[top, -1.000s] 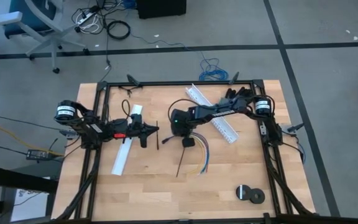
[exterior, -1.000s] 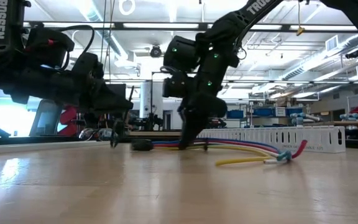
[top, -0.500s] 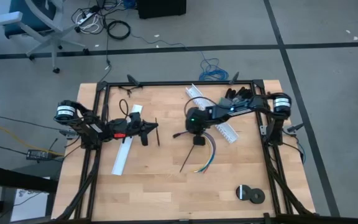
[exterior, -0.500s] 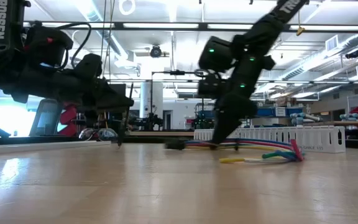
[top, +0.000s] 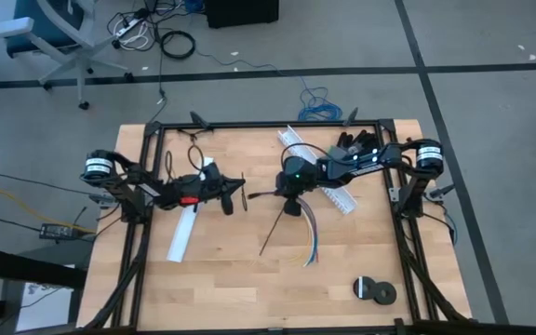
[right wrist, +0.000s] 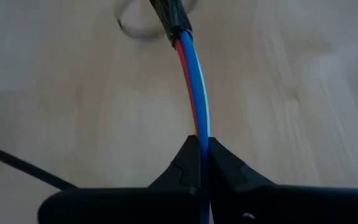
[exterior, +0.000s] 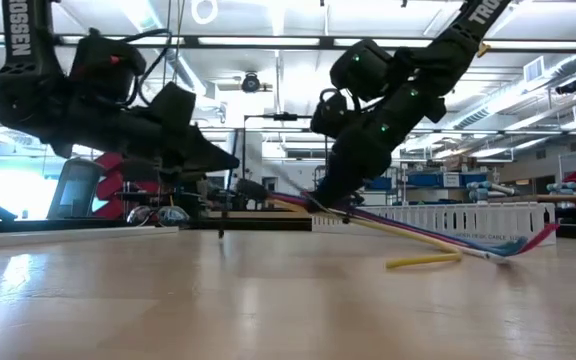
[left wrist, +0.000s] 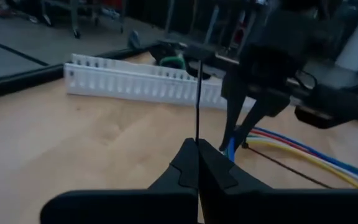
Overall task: Ziptie cables
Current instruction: Wrap the cable wires with black zip tie
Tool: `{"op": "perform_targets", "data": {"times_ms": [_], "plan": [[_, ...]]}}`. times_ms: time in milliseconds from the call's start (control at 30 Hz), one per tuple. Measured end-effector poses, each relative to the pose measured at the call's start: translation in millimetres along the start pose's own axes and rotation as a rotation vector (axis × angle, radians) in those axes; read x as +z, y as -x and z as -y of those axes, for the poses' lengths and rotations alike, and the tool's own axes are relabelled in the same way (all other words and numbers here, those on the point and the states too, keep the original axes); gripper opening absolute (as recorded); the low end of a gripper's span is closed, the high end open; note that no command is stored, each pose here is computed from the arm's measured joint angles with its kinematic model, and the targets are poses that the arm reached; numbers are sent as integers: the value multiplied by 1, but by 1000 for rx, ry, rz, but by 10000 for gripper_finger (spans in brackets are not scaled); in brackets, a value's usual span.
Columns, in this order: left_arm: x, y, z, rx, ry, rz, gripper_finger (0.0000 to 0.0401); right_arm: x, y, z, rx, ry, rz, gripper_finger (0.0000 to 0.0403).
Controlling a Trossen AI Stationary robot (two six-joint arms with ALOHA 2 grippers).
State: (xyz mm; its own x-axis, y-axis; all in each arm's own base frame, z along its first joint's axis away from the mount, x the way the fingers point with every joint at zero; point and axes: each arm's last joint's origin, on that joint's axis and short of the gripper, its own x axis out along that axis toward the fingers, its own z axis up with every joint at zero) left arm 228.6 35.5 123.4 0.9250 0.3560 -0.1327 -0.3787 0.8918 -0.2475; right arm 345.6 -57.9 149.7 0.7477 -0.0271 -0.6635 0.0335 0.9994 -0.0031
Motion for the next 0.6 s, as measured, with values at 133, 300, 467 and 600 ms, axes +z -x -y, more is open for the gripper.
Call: {"op": "perform_targets", "data": {"times_ms": [133,300,467,600], "plan": [[7,-8,5,-41,-20,14,0,-1,0,-1,4,2,-15,2],[13,-14,9,-54,-47,42,0,-1,-1,-4,12,10,-17,2],[17,-18,11,-73,-58,49,0,4,-2,-11,41,61,31,2],[21,-26,15,-91,-62,27,0,9,-2,-14,53,80,83,2]]}}
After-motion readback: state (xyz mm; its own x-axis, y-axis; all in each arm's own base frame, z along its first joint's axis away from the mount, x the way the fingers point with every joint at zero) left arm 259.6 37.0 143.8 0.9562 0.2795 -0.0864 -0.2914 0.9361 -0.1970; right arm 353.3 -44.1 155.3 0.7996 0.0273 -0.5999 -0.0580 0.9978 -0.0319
